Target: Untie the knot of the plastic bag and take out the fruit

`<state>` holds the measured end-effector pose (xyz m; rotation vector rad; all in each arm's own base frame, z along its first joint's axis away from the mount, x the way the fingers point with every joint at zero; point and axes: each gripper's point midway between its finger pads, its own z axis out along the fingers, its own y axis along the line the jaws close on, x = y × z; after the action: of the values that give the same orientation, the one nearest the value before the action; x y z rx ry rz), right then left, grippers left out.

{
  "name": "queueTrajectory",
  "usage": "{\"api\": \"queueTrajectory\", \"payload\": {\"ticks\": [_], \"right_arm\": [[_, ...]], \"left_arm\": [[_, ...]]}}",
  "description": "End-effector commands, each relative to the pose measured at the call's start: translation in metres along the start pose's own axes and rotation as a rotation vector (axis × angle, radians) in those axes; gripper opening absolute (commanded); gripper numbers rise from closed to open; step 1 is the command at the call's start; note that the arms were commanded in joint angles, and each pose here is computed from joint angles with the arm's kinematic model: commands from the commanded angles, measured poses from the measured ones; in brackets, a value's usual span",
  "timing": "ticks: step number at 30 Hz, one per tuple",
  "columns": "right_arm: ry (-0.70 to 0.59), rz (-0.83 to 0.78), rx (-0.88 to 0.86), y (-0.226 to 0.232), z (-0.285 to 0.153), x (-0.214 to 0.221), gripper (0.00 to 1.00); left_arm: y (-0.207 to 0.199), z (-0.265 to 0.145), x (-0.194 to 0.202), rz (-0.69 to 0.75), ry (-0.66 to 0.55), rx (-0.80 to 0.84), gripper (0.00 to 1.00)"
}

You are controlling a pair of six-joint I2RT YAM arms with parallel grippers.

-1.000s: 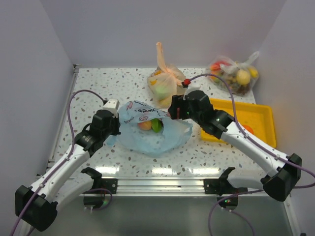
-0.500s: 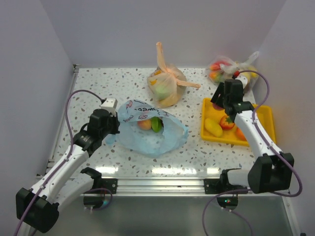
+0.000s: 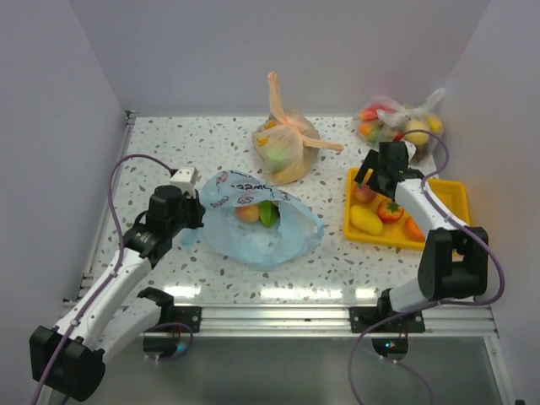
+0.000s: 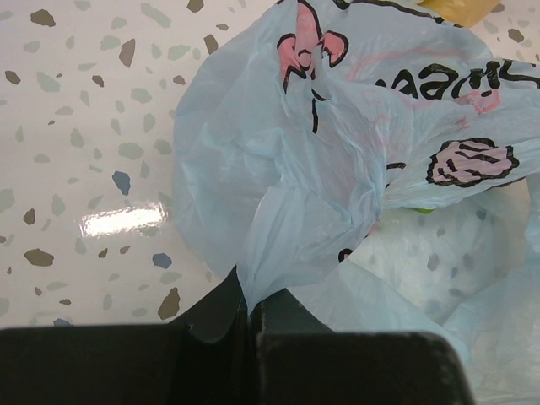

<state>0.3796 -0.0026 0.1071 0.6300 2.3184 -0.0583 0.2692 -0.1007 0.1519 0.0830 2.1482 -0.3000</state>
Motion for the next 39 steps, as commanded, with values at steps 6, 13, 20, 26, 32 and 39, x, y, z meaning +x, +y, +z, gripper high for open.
{"api": "queueTrajectory", "payload": {"ticks": [6,13,20,26,32,39], "right_arm": [[-0.259,-0.234,-0.314,0.073,-0.115,-0.052,0.99],[-0.350,-0.465,-0.754,0.159,-0.224,-0.020,0.95],[-0.229,-0.667,-1.041,0.219,-0.274,0.072,0.94],[-0.090,-0.825,-1.176,0.254,-0.293,0.163,0.93],[-0.039,-0.939,-1.089,0.267,-0.261,0.214,0.86],[-0.067,-1.045,-0.954,0.279,-0.208,0.234,0.81]], "left_arm": [[-0.003,0.001,-0.013,0.008,-0.057,0.038,0.00],[-0.003,0.000,-0.015,0.007,-0.068,0.039,0.00],[-0.008,-0.002,-0.017,0.007,-0.083,0.069,0.00],[-0.011,-0.002,-0.015,0.005,-0.075,0.083,0.00],[-0.012,-0.002,-0.016,0.004,-0.076,0.089,0.00],[-0.014,-0.004,-0.018,0.000,-0.087,0.102,0.00]]}}
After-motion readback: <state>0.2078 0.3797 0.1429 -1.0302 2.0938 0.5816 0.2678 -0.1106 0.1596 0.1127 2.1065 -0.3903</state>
